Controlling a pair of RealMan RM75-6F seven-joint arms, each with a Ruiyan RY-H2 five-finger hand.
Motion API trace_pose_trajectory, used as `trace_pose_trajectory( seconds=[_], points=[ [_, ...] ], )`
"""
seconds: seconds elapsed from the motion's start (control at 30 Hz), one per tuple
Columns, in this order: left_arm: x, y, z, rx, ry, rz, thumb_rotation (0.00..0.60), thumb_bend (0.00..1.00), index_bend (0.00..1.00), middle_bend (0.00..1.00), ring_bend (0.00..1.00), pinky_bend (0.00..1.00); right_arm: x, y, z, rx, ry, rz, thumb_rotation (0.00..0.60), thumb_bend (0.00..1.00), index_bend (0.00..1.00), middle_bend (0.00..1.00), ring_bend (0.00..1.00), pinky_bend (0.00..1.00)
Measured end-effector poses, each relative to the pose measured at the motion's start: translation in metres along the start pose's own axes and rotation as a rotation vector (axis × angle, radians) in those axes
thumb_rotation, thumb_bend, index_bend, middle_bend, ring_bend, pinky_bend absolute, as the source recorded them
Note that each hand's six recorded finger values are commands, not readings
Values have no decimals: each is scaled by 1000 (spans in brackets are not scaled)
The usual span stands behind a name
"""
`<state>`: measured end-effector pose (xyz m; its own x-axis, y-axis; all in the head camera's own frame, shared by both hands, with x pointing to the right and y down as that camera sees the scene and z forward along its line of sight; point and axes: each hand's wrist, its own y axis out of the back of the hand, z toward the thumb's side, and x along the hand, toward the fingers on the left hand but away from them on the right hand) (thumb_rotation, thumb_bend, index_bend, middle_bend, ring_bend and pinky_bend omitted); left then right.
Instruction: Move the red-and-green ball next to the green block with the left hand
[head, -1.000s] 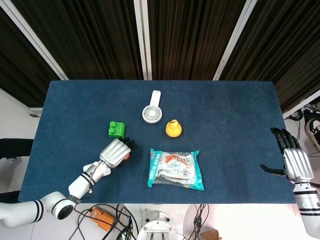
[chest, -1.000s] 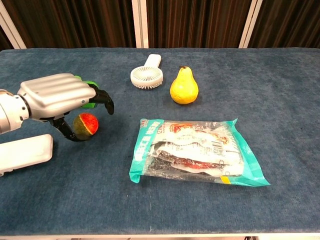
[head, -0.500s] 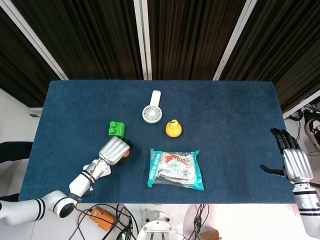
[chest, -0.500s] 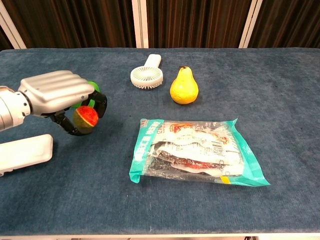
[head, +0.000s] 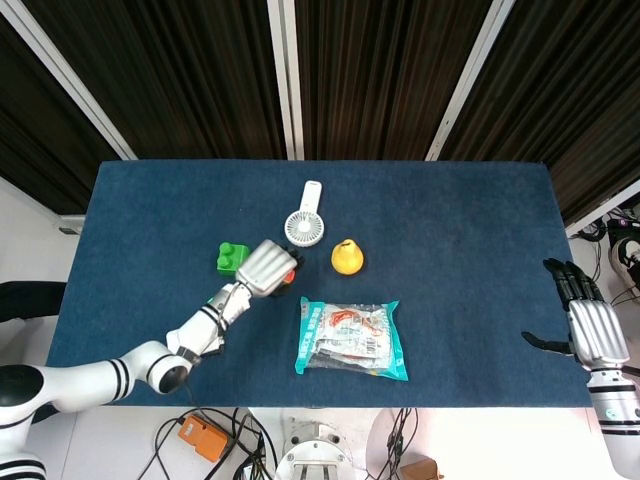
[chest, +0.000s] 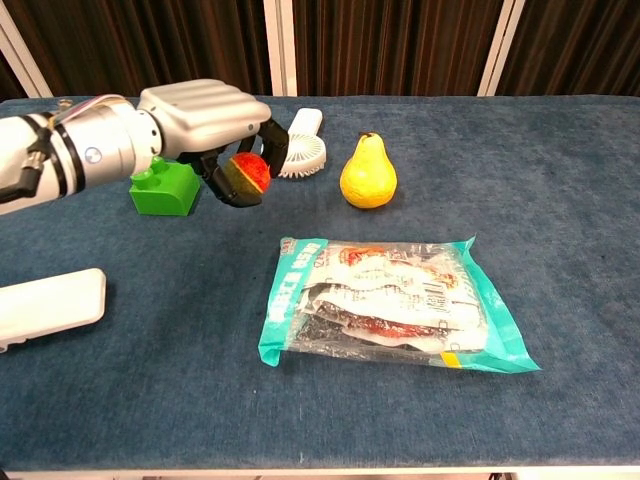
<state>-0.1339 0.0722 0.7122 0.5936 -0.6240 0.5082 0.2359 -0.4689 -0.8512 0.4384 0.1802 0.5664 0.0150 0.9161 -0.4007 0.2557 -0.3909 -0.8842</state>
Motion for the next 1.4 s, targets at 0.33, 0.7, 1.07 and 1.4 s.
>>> trace_pose_trajectory(
  seconds=[0.33, 0.7, 1.07, 1.4],
  points=[
    [31, -7, -8, -1, 67, -68, 600, 256, 452, 465, 458, 613, 6, 1, -10, -6, -21, -6, 600, 135, 80, 140, 14, 157],
    [38, -26, -11, -13, 106, -136, 600, 148, 360, 387, 370, 530, 8, 1, -13, -3, -29, -6, 600, 135, 80, 140, 14, 157],
    [36, -21, -10, -6, 118, -114, 600, 45, 253, 303, 306, 481, 7, 1, -10, 0, -24, -5, 600, 135, 79, 140, 14, 157],
    [11, 25, -36, -69, 177, 21, 600, 31, 209, 251, 237, 379, 6, 3, -10, -3, -21, -10, 600, 135, 80, 140, 14, 157]
  ],
)
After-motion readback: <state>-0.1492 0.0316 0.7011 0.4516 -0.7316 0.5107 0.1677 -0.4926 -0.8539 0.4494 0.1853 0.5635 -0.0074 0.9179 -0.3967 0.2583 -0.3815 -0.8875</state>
